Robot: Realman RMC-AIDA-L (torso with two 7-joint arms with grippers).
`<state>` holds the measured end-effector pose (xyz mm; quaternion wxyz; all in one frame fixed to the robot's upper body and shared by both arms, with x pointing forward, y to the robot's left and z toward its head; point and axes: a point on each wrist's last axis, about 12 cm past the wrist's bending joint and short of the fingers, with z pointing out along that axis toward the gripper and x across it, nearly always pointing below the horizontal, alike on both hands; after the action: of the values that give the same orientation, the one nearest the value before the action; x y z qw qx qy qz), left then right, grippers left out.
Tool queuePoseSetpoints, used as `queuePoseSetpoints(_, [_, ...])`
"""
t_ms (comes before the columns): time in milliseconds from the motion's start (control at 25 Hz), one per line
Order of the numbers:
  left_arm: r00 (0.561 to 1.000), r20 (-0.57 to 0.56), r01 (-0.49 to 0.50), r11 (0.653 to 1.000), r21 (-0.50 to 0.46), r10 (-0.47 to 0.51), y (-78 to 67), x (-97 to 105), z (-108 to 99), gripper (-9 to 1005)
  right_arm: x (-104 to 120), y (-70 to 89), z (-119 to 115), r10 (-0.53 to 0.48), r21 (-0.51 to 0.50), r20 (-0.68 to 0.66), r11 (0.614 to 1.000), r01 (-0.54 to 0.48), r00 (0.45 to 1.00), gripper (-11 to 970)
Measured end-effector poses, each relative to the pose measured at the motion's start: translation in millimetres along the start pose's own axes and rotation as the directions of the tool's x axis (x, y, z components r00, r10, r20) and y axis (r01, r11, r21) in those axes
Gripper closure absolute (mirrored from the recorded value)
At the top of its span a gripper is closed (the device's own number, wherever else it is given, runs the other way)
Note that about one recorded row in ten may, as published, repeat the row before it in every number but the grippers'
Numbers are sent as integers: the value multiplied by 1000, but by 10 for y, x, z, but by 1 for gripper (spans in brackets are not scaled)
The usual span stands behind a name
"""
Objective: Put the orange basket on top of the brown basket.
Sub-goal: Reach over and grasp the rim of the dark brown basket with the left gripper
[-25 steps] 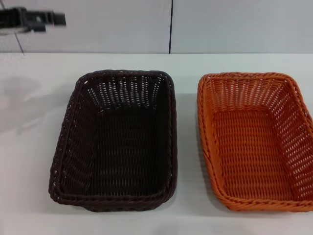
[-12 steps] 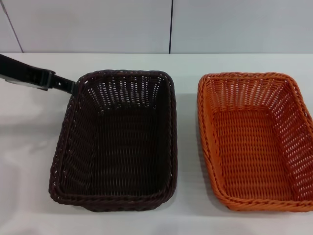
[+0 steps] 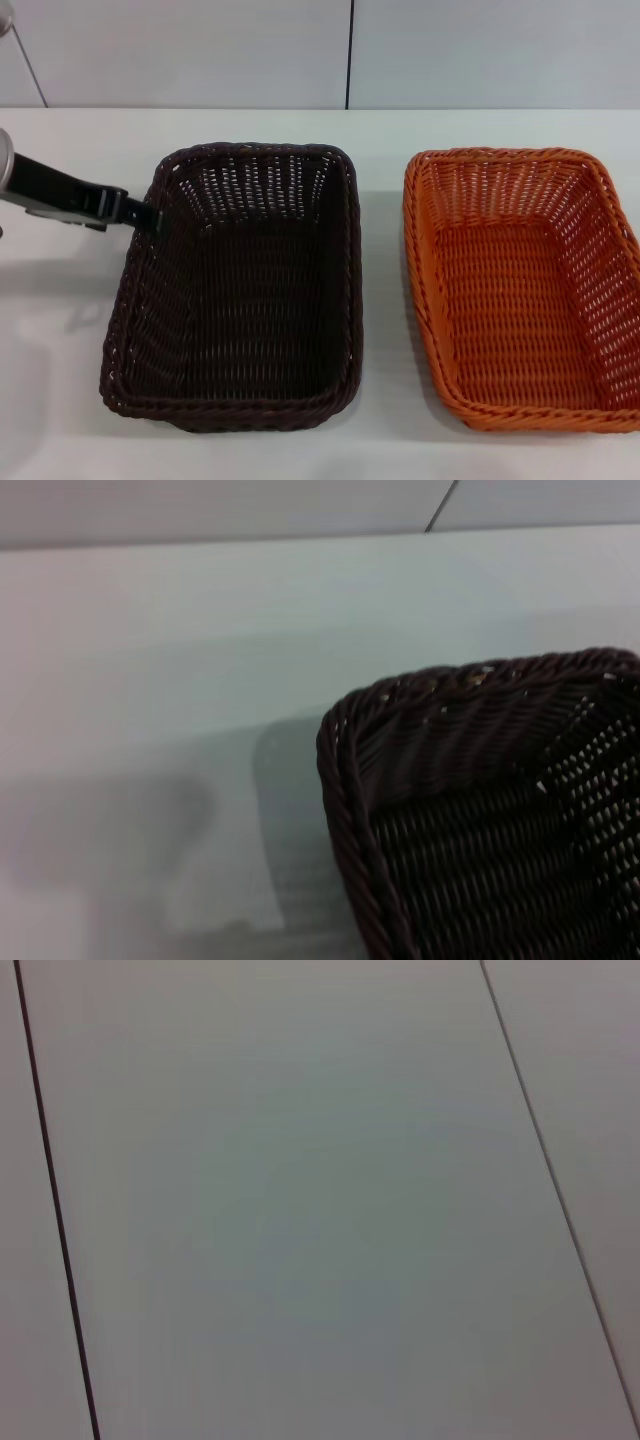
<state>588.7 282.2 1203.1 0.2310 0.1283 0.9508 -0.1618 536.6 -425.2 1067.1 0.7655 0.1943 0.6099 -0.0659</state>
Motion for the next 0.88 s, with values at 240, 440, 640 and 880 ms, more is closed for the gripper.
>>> queuePoseSetpoints(240, [999, -11, 31, 1000, 1, -31, 59, 59, 80, 188, 2, 6, 1, -2, -5, -2, 1000, 2, 1000, 394])
queuePoseSetpoints(440, [999, -21, 45, 999, 6, -44, 91, 99, 144, 190, 6, 4, -5, -2, -5, -4, 1000, 2, 1000, 394])
queuePoseSetpoints(640, [998, -47, 34, 999, 4, -34, 81, 128, 245, 193, 15, 16, -9, 1, -6, -5, 1000, -1, 1000, 394])
queuePoseSetpoints(880, [997, -64, 31, 1000, 3, -31, 74, 150, 339, 196, 36, 43, -14, 11, -10, -12, 1000, -11, 1000, 394])
